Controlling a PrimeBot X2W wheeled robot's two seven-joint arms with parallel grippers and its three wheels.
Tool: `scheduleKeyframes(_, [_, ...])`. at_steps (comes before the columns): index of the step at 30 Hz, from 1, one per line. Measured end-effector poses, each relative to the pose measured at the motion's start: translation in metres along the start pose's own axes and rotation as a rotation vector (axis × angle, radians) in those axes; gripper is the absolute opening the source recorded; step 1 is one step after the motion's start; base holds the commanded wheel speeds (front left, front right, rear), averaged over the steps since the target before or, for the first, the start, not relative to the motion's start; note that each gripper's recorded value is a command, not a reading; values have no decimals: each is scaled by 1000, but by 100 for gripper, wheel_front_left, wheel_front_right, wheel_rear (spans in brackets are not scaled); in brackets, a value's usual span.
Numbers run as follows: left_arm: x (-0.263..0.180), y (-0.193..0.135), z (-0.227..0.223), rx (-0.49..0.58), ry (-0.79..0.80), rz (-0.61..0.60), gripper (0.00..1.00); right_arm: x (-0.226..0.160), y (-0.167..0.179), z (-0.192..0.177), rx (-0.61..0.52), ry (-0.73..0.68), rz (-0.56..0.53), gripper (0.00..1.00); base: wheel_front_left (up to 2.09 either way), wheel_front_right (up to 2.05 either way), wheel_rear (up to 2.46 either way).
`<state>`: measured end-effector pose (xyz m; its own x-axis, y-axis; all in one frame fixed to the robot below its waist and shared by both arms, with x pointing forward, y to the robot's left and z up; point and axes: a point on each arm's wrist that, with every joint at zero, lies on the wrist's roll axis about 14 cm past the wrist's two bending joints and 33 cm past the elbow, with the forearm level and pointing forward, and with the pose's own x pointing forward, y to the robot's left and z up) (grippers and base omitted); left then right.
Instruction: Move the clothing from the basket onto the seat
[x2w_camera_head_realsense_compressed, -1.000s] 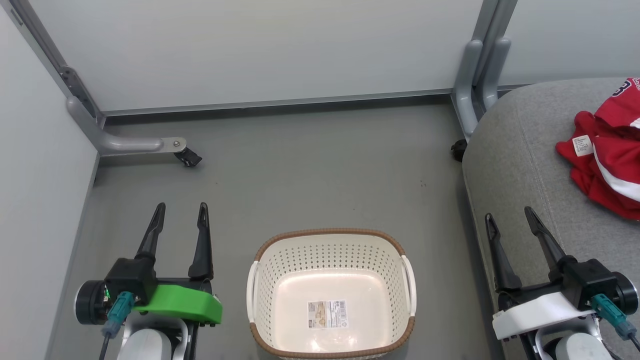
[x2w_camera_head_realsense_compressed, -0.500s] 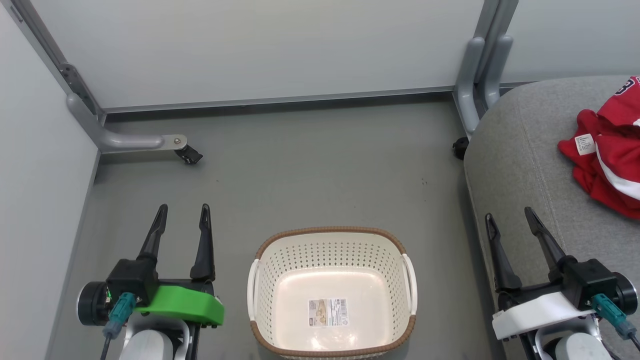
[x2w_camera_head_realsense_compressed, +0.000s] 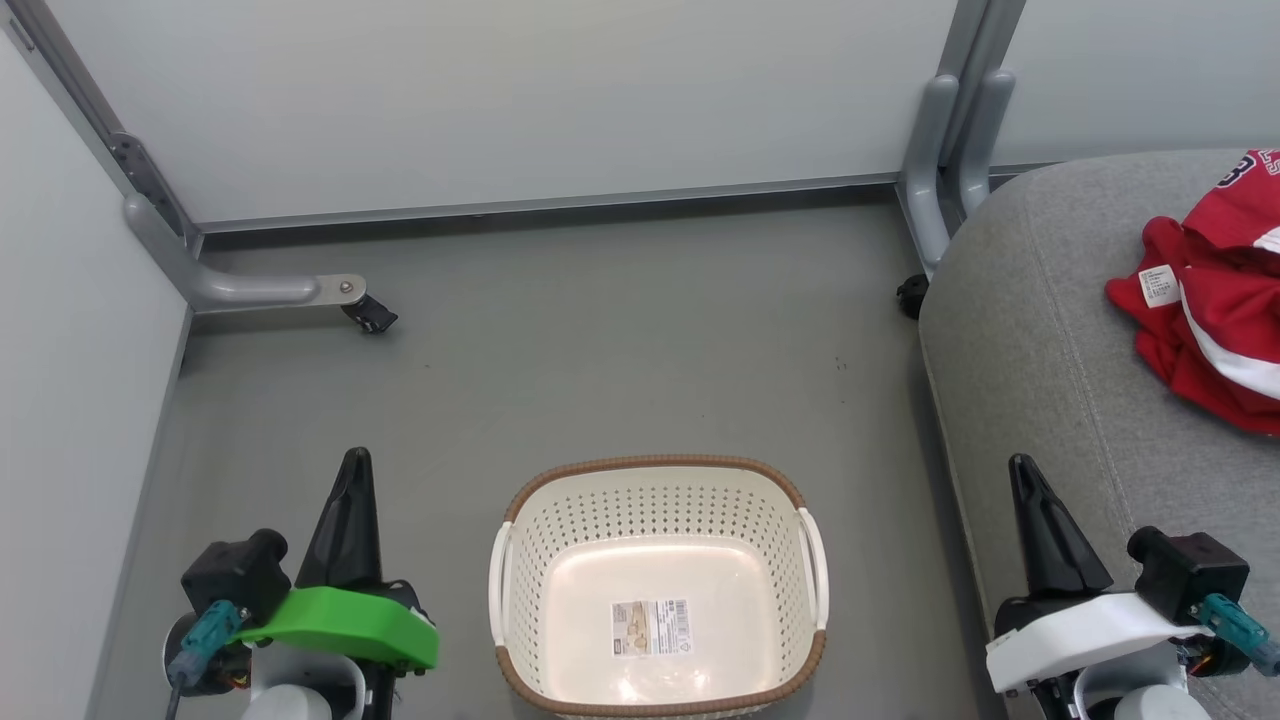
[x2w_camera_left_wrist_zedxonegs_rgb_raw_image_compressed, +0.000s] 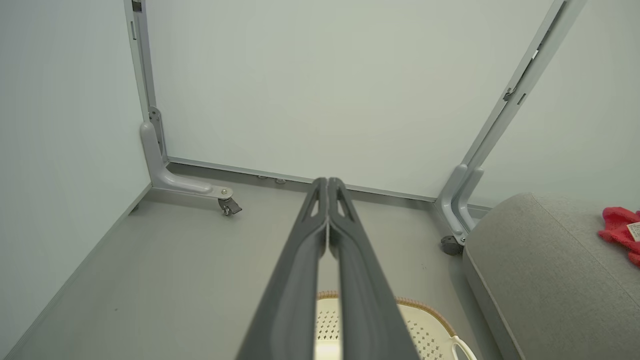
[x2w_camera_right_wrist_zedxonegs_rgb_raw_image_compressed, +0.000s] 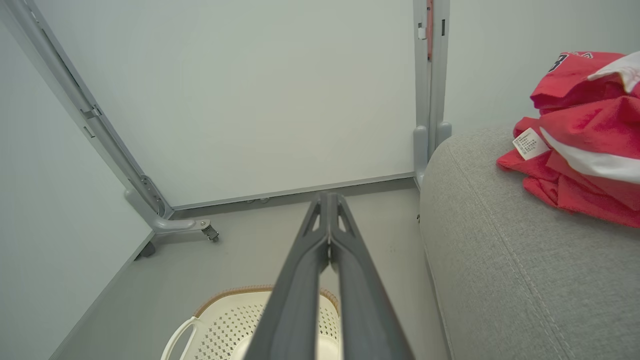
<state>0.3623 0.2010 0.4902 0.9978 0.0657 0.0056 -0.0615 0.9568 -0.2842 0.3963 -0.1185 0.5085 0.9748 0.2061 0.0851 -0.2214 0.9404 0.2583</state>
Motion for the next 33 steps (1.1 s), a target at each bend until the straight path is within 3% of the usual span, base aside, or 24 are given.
scheduleKeyframes(33, [7, 12, -2, -520, 40, 70, 0, -6, -34, -3, 517, 20, -151, 0, 0, 0, 0])
